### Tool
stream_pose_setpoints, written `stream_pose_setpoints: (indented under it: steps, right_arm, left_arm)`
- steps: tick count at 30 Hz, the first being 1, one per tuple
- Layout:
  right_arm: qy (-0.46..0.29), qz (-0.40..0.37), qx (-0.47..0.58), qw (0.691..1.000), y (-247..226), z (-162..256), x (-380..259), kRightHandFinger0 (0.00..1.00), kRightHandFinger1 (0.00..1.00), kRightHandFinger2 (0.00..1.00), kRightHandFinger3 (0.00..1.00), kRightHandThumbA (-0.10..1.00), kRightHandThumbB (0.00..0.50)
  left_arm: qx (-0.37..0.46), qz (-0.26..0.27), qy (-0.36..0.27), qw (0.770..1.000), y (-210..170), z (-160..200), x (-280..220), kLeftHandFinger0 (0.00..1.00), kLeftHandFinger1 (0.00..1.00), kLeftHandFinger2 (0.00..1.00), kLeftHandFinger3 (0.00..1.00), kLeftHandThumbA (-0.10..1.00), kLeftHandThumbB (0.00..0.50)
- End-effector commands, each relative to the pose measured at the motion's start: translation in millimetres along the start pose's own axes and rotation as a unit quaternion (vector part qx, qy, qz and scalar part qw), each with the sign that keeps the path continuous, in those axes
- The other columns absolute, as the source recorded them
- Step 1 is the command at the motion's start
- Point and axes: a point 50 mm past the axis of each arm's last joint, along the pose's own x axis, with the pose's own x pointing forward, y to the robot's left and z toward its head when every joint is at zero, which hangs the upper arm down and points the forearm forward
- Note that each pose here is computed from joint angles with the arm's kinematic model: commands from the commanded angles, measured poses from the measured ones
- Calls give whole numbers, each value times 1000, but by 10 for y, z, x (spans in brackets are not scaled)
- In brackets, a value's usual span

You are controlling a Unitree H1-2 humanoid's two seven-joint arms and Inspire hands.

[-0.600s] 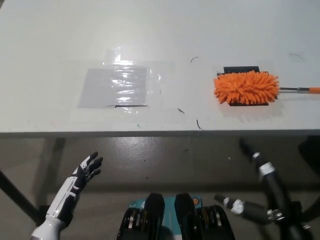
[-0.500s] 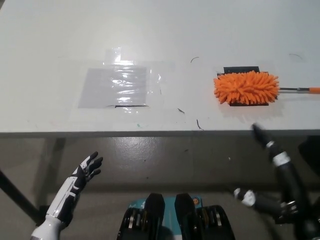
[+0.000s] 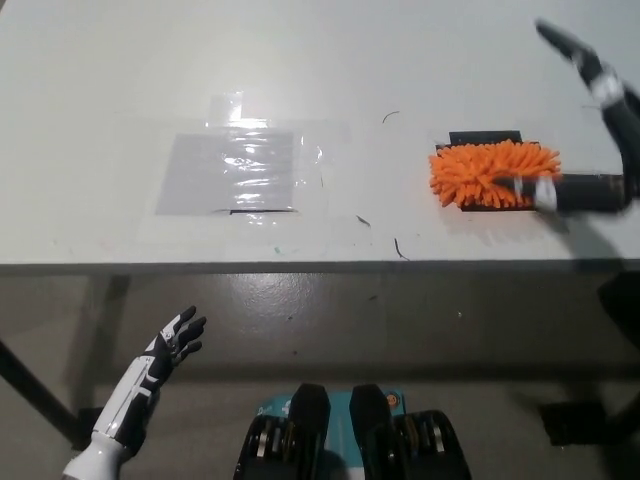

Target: The robot uses it right hand to pick up an extended orange duster kept in the middle of the desk and presses its handle against the desk to collapse it

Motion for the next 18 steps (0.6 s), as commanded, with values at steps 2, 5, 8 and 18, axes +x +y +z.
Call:
stream_pose_setpoints:
  steps: [2,5,8,18]
  right_arm:
    - [113,88,-74,987,-540,4,890,1000,1000,1000,1000,924,353]
    - [166,120,-103,973,-496,-194,1355,1000,1000,1000,1000,944,363]
    - [196,131,-109,966,-438,-303,1526,1000,1000,1000,1000,948,358]
    - [278,197,-107,934,-277,-658,1776,1000,1000,1000,1000,948,391]
  left_arm:
    - [17,-9,-50,999,91,155,102,1000,1000,1000,1000,1000,254]
    - [16,-8,-50,999,89,158,120,1000,1000,1000,1000,1000,248]
    - [15,-7,-48,999,88,151,111,1000,1000,1000,1000,1000,255]
    - [17,-10,-46,999,88,144,98,1000,1000,1000,1000,1000,241]
